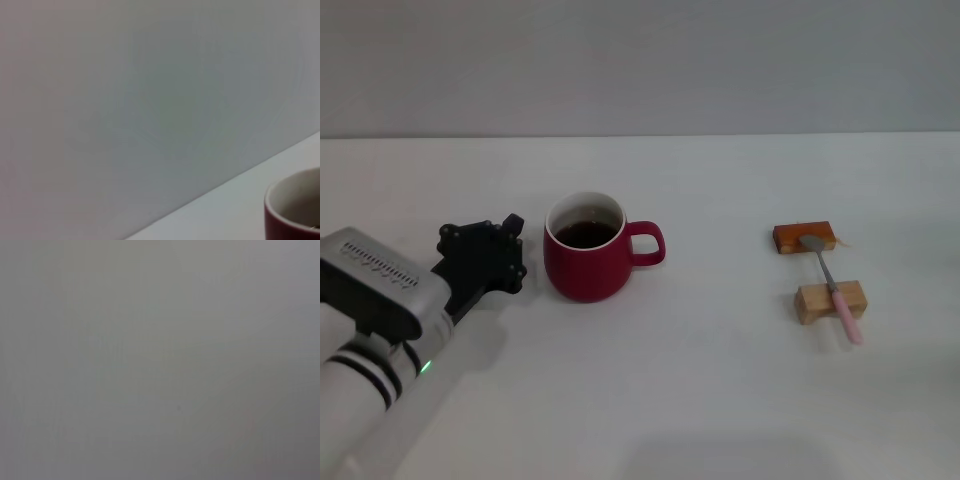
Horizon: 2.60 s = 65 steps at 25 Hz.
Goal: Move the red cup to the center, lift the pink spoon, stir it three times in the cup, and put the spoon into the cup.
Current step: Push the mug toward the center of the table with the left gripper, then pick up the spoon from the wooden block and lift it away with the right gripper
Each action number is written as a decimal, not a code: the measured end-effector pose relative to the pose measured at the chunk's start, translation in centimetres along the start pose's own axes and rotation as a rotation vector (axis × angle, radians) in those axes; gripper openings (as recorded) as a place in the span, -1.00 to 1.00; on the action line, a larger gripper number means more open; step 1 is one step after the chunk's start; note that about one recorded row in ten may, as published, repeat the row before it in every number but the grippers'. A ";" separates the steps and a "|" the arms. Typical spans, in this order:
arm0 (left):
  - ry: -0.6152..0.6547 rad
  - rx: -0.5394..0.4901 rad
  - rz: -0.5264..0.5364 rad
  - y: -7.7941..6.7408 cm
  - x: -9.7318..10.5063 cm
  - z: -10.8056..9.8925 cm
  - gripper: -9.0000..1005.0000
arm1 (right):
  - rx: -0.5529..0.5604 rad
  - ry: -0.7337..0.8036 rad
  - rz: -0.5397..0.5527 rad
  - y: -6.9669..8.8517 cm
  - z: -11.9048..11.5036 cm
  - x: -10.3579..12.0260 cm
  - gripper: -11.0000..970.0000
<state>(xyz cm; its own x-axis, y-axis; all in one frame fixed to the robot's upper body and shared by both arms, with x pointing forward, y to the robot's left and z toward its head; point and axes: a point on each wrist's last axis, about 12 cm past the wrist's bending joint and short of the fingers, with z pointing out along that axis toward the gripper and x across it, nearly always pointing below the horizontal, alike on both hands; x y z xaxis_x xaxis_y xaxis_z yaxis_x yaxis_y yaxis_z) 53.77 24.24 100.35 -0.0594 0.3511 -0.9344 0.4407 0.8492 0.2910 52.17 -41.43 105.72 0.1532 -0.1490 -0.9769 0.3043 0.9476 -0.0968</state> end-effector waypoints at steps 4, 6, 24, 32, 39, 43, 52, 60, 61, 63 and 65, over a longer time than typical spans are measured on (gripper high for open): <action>-0.006 0.025 0.025 -0.1 -0.5 0.7 -0.91 | 0.001 0.000 0.000 0.0 0.0 0.0 0.49; -0.009 0.038 0.032 -0.4 -0.7 0.9 -0.91 | 0.001 0.000 0.000 -0.1 -0.1 0.0 0.49; -0.032 0.124 0.039 -2.6 -0.9 0.5 -0.89 | 0.005 0.001 0.000 -0.1 -0.1 0.0 0.49; -0.028 0.019 -0.018 -1.0 -0.6 0.2 -0.89 | -0.005 0.006 -0.001 0.4 -0.3 0.2 0.49; -0.046 -0.258 -0.152 4.3 -0.1 -0.9 -0.88 | -0.014 0.011 -0.008 1.0 -0.5 0.4 0.49; -0.070 -0.453 -0.243 7.8 0.5 -2.5 -0.88 | -0.013 0.015 -0.006 1.0 -0.7 0.5 0.49; -0.061 -0.626 -0.362 10.3 1.8 -4.4 -0.87 | -0.012 0.015 0.001 1.3 -1.4 0.7 0.49; -0.044 -0.652 -0.415 10.8 1.9 -4.2 -0.87 | -0.013 0.014 0.000 1.3 -1.3 0.7 0.49; -0.044 -0.653 -0.416 10.8 1.9 -4.2 -0.86 | -0.014 0.013 0.000 1.4 -1.3 0.7 0.49; -0.043 -0.654 -0.417 10.9 1.9 -4.2 -0.73 | -0.015 0.010 0.001 1.4 -1.3 0.6 0.49; -0.042 -0.655 -0.418 10.9 1.9 -4.2 -0.47 | -0.015 0.007 0.005 1.5 -1.3 0.6 0.49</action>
<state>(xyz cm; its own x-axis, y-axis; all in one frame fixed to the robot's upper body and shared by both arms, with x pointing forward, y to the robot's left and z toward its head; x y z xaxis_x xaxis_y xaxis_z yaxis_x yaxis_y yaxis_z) 54.71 35.81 102.56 -0.0648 -0.0539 -0.9964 -0.2309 0.9722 -0.0375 51.47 -39.70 104.74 0.1483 -0.1422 -0.9787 0.2889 0.9527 -0.0946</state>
